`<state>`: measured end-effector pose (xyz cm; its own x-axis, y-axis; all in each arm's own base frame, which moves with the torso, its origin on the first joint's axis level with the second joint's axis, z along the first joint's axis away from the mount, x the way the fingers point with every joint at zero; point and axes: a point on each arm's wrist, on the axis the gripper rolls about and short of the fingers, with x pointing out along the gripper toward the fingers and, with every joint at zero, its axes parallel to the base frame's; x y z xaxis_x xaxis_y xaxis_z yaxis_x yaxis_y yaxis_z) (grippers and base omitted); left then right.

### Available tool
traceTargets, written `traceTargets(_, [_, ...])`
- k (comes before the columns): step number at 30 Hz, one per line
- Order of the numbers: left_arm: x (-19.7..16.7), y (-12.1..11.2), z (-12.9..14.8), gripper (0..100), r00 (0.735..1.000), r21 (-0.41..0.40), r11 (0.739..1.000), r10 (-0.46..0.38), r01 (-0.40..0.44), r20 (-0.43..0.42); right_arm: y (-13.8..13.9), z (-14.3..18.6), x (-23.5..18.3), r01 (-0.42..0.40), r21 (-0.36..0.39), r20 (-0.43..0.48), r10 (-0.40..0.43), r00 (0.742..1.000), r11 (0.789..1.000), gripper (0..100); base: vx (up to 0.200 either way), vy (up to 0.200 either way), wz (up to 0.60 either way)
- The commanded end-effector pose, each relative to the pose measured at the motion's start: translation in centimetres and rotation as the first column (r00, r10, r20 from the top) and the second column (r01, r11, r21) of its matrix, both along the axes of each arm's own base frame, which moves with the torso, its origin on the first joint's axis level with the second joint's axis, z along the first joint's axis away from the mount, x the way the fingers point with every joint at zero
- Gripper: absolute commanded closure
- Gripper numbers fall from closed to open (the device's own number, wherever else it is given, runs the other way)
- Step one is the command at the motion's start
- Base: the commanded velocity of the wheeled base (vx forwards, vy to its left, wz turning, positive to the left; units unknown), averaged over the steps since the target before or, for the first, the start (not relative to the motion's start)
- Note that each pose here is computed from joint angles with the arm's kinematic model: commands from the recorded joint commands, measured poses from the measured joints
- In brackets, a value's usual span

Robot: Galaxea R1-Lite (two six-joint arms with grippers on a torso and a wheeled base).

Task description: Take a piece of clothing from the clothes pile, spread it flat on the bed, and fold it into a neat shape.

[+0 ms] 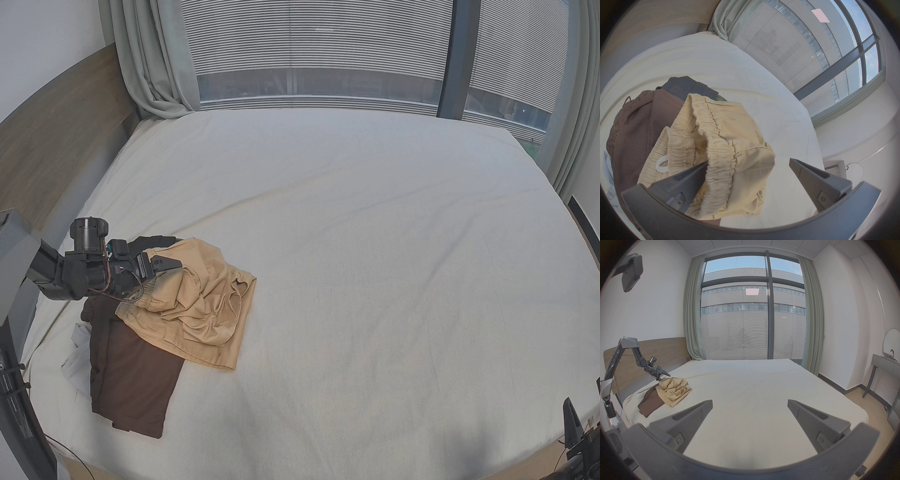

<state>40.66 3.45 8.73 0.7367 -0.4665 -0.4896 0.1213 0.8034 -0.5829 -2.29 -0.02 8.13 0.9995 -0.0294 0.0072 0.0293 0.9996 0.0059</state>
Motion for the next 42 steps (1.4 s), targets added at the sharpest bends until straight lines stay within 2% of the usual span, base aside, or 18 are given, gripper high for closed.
traceTargets(1, [0.3, 0.0, -0.5, 0, 1.000, -0.008, 1.000, 0.005, -0.005, -0.013, 0.0, -0.5, 0.0, 0.000, 0.000, -0.003, 0.000, 1.000, 1.000, 0, 0.000, 0.000, 0.00])
traceTargets(4, [0.4, 0.2, -0.5, 0, 1.000, -0.011, 1.000, 0.010, -0.010, -0.012, 0.0, -0.5, 0.0, 0.000, 0.000, -0.003, 0.000, 1.000, 1.000, 0, 0.000, 0.000, 0.00])
traceTargets(5, [0.4, 0.2, -0.5, 100, 1.000, -0.011, 1.000, 0.010, -0.010, -0.012, 0.0, -0.5, 0.0, 0.000, 0.000, -0.003, 0.000, 1.000, 1.000, 0, 0.000, 0.000, 0.00])
traceTargets(11, [0.3, 0.3, -0.6, 100, 1.000, -0.034, 0.999, 0.020, -0.020, -0.009, 0.0, -0.5, 0.0, 0.000, 0.000, -0.003, 0.000, 1.000, 1.000, 0, 0.000, 0.000, 0.00])
traceTargets(15, [-0.2, 0.0, -0.3, 100, 1.000, -0.083, 0.997, -0.001, -0.001, -0.026, 0.0, -0.5, 0.0, 0.000, 0.000, -0.003, 0.000, 1.000, 1.000, 0, 0.000, 0.000, 0.00])
traceTargets(20, [-1.8, -0.4, 1.6, 100, 1.000, -0.148, 0.989, -0.015, 0.011, -0.026, 0.0, -0.5, 0.0, 0.000, 0.000, -0.003, 0.000, 1.000, 1.000, 0, 0.000, 0.000, 0.00])
traceTargets(21, [-2.7, -0.8, 2.8, 100, 0.999, -0.187, 0.982, -0.026, 0.021, -0.026, 0.0, -0.5, 0.0, 0.000, 0.000, -0.003, 0.000, 1.000, 1.000, 0, 0.000, 0.000, 0.00])
traceTargets(26, [-4.9, -1.6, 5.3, 100, 1.000, -0.237, 0.971, -0.026, 0.021, -0.016, 0.0, -0.5, 0.0, 0.000, 0.000, -0.003, 0.000, 1.000, 1.000, 0, 0.000, 0.000, 0.00])
traceTargets(33, [-7.1, -2.6, 7.2, 100, 0.999, -0.244, 0.969, -0.044, 0.047, 0.016, 0.0, -0.5, 0.0, 0.000, 0.000, -0.003, 0.000, 1.000, 1.000, 0, 0.000, 0.000, 0.00])
traceTargets(42, [-8.2, -3.5, 7.0, 100, 0.997, -0.252, 0.964, -0.080, 0.083, 0.023, 0.0, -0.5, 0.0, 0.000, 0.000, -0.003, 0.000, 1.000, 1.000, 0, 0.000, 0.000, 0.00])
